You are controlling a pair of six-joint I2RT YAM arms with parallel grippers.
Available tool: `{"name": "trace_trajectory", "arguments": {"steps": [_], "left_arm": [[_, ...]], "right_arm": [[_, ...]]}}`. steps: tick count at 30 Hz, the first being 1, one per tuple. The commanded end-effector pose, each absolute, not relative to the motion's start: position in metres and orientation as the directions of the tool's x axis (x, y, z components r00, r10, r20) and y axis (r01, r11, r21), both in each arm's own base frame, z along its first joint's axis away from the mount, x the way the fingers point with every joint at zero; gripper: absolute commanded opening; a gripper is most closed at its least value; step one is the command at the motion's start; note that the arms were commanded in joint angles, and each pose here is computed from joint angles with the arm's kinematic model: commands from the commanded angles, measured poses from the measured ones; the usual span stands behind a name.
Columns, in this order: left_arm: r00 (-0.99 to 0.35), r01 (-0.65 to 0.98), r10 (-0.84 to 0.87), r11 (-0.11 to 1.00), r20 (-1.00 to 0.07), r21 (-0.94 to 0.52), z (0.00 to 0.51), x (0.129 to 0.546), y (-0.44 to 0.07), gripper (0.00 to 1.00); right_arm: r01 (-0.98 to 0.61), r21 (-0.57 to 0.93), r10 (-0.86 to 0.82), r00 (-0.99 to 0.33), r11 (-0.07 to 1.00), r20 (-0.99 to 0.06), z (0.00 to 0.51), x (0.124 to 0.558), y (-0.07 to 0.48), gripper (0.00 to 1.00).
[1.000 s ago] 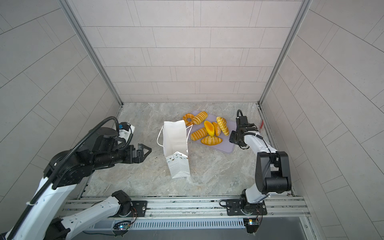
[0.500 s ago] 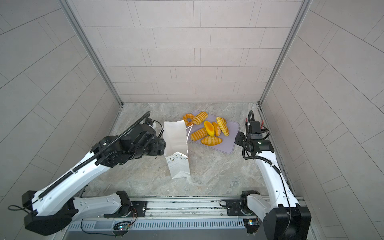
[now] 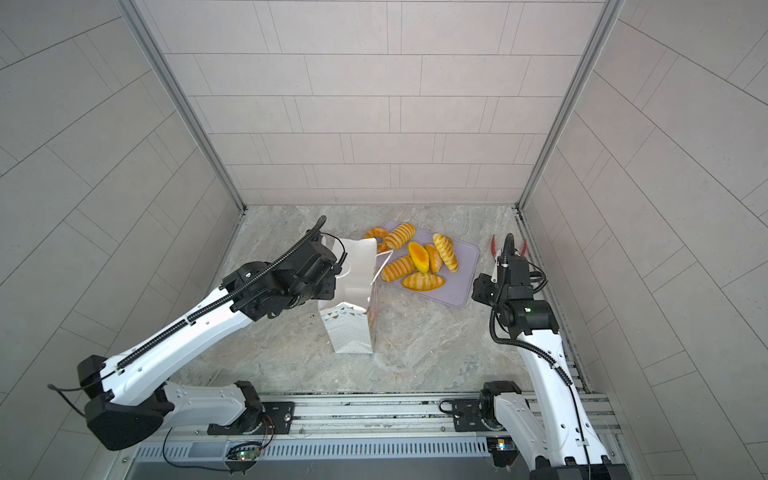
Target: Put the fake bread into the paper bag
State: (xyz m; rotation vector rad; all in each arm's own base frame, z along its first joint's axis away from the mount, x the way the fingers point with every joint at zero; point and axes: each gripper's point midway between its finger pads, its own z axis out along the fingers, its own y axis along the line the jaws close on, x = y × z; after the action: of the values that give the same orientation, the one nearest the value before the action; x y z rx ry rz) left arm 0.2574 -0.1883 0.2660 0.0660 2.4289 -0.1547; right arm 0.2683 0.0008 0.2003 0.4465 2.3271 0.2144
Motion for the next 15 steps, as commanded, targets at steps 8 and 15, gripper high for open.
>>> {"name": "trace_trajectory", "arguments": {"steps": [8,15], "left_arm": [[-0.745,-0.046,-0.107,0.993,-0.658,-0.108,0.279,0.273,-0.115,0.0],[-0.762,-0.132,-0.225,0.972,-0.607,-0.194,0.265,0.285,-0.077,0.0]], "right_arm": [[0.209,0.313,0.367,-0.687,0.926,-0.627,0.19,0.274,0.012,0.41],[0.199,0.323,0.365,-0.697,0.925,-0.617,0.185,0.282,0.017,0.41]]}}
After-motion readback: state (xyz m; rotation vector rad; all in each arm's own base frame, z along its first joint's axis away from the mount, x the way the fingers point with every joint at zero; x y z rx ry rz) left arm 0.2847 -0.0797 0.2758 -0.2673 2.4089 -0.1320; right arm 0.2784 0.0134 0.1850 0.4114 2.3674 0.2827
